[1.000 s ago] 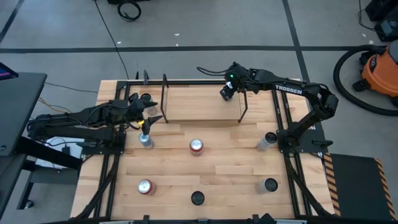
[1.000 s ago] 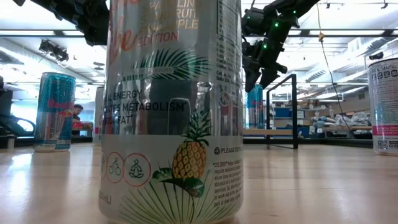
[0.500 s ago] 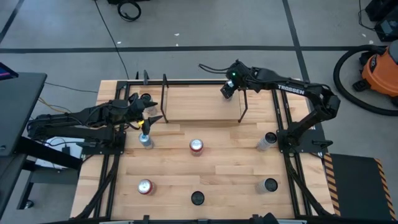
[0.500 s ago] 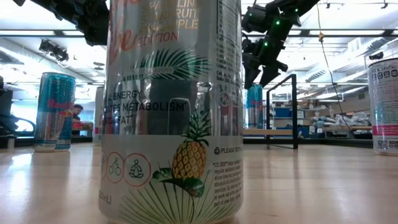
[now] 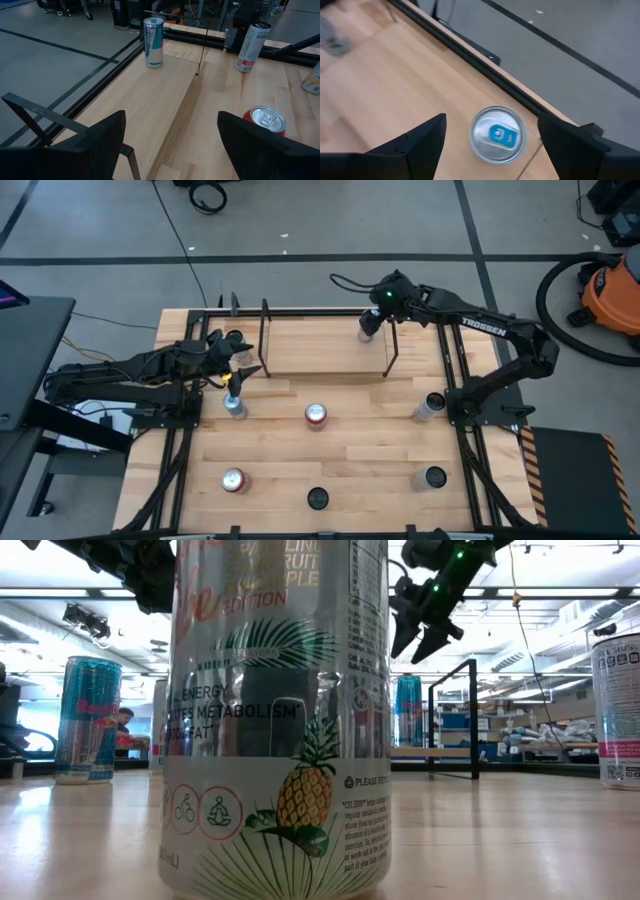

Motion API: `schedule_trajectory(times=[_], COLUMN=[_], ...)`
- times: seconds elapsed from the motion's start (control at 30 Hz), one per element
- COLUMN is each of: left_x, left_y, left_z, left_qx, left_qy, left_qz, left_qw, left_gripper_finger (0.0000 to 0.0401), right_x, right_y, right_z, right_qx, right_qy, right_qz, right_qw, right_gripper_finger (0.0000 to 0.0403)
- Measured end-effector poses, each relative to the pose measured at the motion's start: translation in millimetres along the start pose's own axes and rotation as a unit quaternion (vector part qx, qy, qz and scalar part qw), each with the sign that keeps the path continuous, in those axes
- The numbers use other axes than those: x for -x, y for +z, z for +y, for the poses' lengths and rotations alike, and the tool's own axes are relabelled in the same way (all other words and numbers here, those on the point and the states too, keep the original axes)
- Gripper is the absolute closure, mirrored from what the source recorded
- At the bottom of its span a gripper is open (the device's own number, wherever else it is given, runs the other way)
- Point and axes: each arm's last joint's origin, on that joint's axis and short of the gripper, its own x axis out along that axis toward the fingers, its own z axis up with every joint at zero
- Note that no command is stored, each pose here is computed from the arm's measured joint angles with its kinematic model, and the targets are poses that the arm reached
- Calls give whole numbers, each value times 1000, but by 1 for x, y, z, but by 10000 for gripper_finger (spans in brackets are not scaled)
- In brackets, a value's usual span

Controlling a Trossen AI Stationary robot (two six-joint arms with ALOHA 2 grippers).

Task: Place canned beverage on shelf
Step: Put the top orange soda can on the shelf

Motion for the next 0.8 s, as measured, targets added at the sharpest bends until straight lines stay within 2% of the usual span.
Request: schedule_trajectory(times=[0.3,0.43,0.63,0.8], left_x=[0,0,0,0], left_y=[0,0,0,0], left_z=[0,0,0,0], left_qx=[1,2,2,2], left_qy=[0,0,0,0], left_qz=[-1,-1,-1,-1], left_qw=[1000,1000,1000,1000], left_gripper_finger=[83,83,83,83], right_x=[16,16,17,18], right_y=[1,2,2,-1], right_z=[1,1,4,12], right_qx=[-3,-5,-43,-23], right_qy=[72,80,85,95], right_qz=[-6,-8,-7,-5], right_qw=[997,997,995,995], right_gripper_finger=[80,80,80,80])
